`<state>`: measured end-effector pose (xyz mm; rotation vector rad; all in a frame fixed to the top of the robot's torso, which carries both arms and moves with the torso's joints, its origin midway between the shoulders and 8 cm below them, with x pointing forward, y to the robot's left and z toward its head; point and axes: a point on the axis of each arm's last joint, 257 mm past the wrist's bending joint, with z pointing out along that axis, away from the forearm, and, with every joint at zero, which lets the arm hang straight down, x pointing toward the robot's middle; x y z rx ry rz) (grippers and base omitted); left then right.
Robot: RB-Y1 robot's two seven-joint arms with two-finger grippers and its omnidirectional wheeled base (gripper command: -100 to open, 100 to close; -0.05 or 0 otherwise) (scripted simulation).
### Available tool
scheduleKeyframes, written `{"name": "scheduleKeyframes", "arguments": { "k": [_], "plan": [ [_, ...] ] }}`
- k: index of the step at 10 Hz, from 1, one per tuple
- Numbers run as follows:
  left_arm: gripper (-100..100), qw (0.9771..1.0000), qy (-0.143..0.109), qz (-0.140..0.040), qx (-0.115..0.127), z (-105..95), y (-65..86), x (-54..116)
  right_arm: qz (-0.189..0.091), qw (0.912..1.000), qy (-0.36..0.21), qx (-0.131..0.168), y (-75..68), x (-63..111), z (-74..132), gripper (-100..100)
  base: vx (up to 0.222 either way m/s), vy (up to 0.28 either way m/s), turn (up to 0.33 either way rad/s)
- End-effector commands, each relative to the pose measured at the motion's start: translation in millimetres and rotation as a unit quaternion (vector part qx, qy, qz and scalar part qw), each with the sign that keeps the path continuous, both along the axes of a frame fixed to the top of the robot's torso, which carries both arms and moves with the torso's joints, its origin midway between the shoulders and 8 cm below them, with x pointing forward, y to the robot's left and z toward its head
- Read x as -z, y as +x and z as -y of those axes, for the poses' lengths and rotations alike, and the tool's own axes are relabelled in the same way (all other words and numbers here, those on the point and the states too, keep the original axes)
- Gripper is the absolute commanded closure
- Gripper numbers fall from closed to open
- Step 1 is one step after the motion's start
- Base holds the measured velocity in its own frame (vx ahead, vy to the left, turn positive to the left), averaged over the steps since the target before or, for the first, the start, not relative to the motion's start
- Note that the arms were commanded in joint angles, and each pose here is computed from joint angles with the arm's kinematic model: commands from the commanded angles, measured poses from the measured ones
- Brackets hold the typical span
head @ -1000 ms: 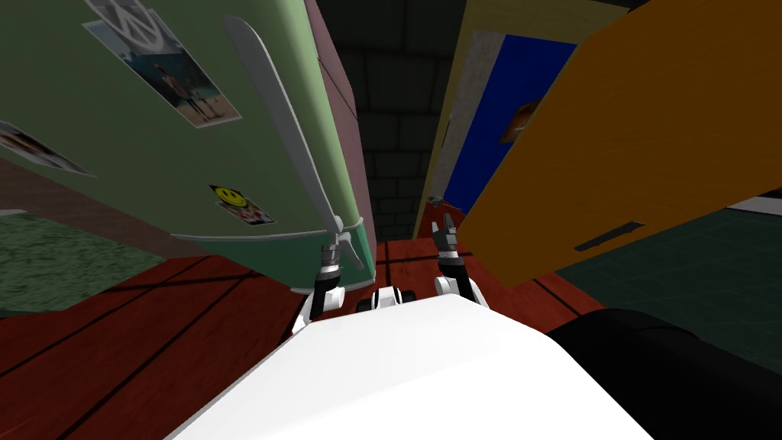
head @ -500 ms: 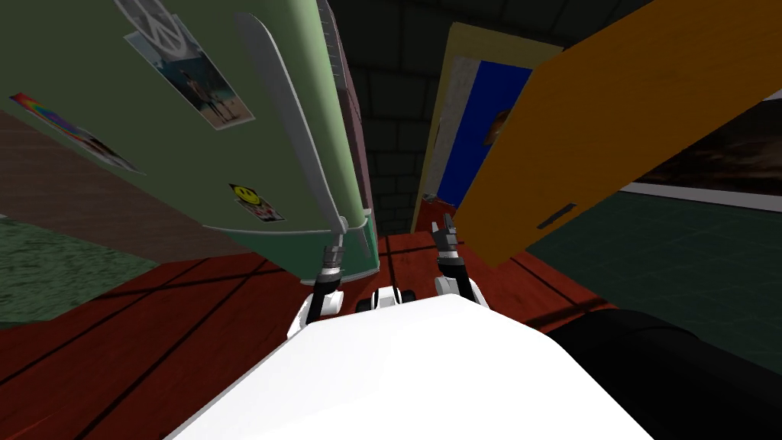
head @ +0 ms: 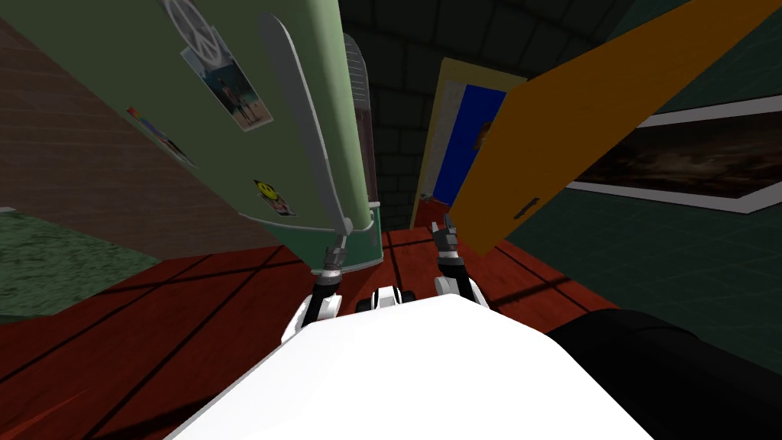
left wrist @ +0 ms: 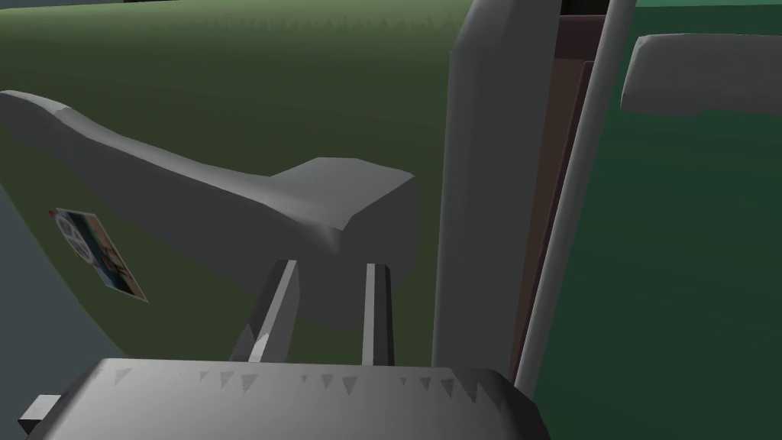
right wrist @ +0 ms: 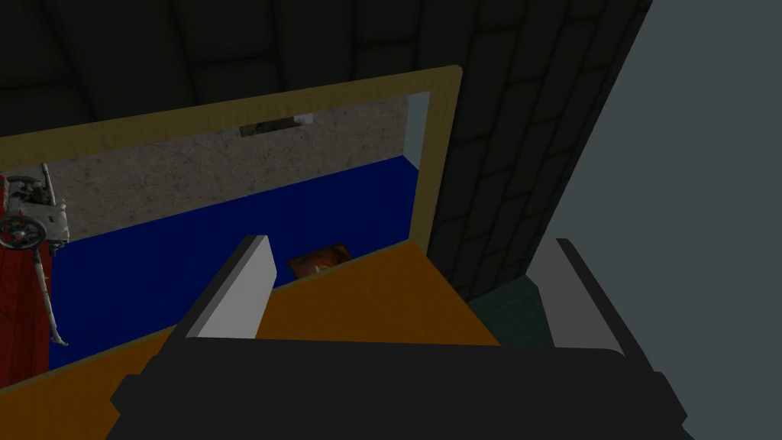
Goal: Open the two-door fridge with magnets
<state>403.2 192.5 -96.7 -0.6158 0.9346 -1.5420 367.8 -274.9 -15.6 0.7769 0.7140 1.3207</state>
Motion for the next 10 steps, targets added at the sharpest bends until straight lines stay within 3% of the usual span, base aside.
{"name": "scheduleKeyframes", "arguments": {
  "k": [1,3,5,6,8,9,10],
  "plan": [
    [100,0.9999,0.001,0.0,0.016,6.4,-7.0,0.0,0.0,1.0,0.0,0.0,0.0,0.1,0.0,0,-0.085,0.118,-0.064],
    [100,0.9995,0.001,0.004,0.03,11.4,-13.6,-2.4,0.0,1.0,0.0,0.0,0.0,0.0,0.0,0,-0.145,0.235,-0.108],
    [100,0.9982,0.001,0.01,0.059,21.6,-27.3,-6.8,0.0,1.0,0.0,0.0,0.0,0.0,0.0,0,-0.166,0.215,-0.078],
    [100,0.9982,0.001,0.01,0.059,21.6,-27.3,-6.8,0.0,1.0,0.0,0.0,0.0,0.0,0.0,0,-0.154,0.18,-0.048],
    [100,0.9959,0.0,0.015,0.089,31.8,-41.7,-10.8,0.0,1.0,0.0,0.0,0.0,0.0,0.0,0,-0.19,0.225,-0.069],
    [100,0.9959,0.0,0.015,0.089,31.8,-41.7,-10.8,0.0,1.0,0.0,0.0,0.0,0.0,0.0,0,-0.122,0.225,-0.067],
    [100,0.9945,-0.001,0.017,0.104,36.8,-49.2,-12.6,0.0,1.0,0.0,0.0,0.0,0.1,0.0,0,-0.138,0.208,-0.067]
  ]
}}
